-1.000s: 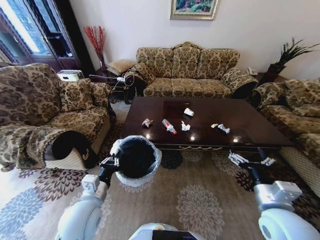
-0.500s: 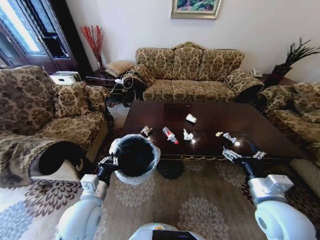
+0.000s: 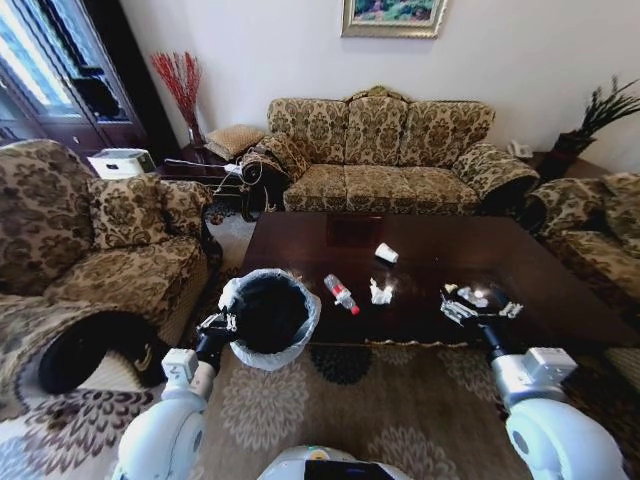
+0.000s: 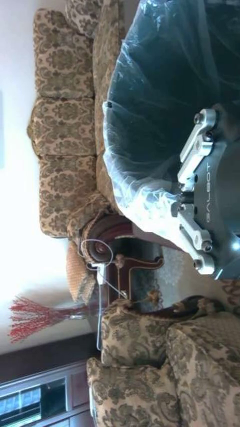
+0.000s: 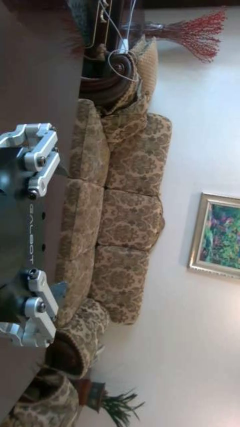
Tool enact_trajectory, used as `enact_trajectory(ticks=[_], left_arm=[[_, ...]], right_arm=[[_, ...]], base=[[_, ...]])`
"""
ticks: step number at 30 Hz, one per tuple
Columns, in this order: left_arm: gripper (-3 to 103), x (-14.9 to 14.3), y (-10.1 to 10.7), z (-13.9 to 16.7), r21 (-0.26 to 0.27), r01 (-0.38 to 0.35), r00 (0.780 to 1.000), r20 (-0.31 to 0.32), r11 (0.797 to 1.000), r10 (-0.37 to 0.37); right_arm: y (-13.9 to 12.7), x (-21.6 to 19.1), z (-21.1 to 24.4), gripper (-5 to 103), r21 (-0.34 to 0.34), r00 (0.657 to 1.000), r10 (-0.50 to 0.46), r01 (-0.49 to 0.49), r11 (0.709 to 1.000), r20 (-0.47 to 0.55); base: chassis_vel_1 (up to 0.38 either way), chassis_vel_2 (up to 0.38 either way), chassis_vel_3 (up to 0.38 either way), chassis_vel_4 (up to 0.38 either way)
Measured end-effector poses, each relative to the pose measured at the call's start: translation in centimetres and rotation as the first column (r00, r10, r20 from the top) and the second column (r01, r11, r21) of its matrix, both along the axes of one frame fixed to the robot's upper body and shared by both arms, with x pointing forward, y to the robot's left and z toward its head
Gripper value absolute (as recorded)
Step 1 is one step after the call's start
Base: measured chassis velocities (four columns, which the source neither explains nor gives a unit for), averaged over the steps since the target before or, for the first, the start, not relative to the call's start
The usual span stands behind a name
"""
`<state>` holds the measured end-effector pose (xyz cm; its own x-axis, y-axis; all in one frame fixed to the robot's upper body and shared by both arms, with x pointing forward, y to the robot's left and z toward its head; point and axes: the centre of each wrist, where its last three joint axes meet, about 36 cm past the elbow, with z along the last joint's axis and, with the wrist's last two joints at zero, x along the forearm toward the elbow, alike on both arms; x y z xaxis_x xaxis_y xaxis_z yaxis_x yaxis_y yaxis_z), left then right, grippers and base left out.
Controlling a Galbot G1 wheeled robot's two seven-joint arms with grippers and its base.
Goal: Move to the front of the table and place the trash on the table into the trash bin.
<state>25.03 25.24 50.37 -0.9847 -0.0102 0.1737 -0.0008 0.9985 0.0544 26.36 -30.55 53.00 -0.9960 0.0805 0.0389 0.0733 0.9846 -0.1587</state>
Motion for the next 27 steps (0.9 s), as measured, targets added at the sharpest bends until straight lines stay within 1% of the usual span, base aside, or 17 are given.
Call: enact_trajectory(ticks=[8, 16, 20, 27], left_arm=[[3, 0.01, 0.0, -0.02, 0.001, 0.0, 1.0, 0.0, 1.0, 0.0], [3, 0.02, 0.0, -0.03, 0.002, -0.001, 1.0, -0.001, 1.0, 0.001], [3, 0.02, 0.0, -0.03, 0.002, -0.001, 1.0, 0.0, 1.0, 0.001], [3, 0.02, -0.02, -0.03, 0.002, 0.001, 1.0, -0.001, 1.0, -0.001]], right_arm=[[-0.01, 0.0, -0.03, 100, 0.0, 1.0, 0.0, 0.0, 1.0, 0.0], [-0.01, 0.0, -0.03, 100, -0.001, 1.0, -0.001, 0.001, 1.0, 0.0], [-0.01, 0.0, -0.03, 100, -0.001, 1.0, -0.001, 0.001, 1.0, 0.0], [-0.01, -0.01, -0.03, 100, -0.001, 1.0, -0.002, 0.002, 1.0, 0.0]], base=[[-0.097, 0.183, 0.175, -0.113], [-0.046, 0.198, 0.182, -0.054], [-0.054, 0.07, 0.097, -0.061], [-0.018, 0.011, 0.003, -0.014]])
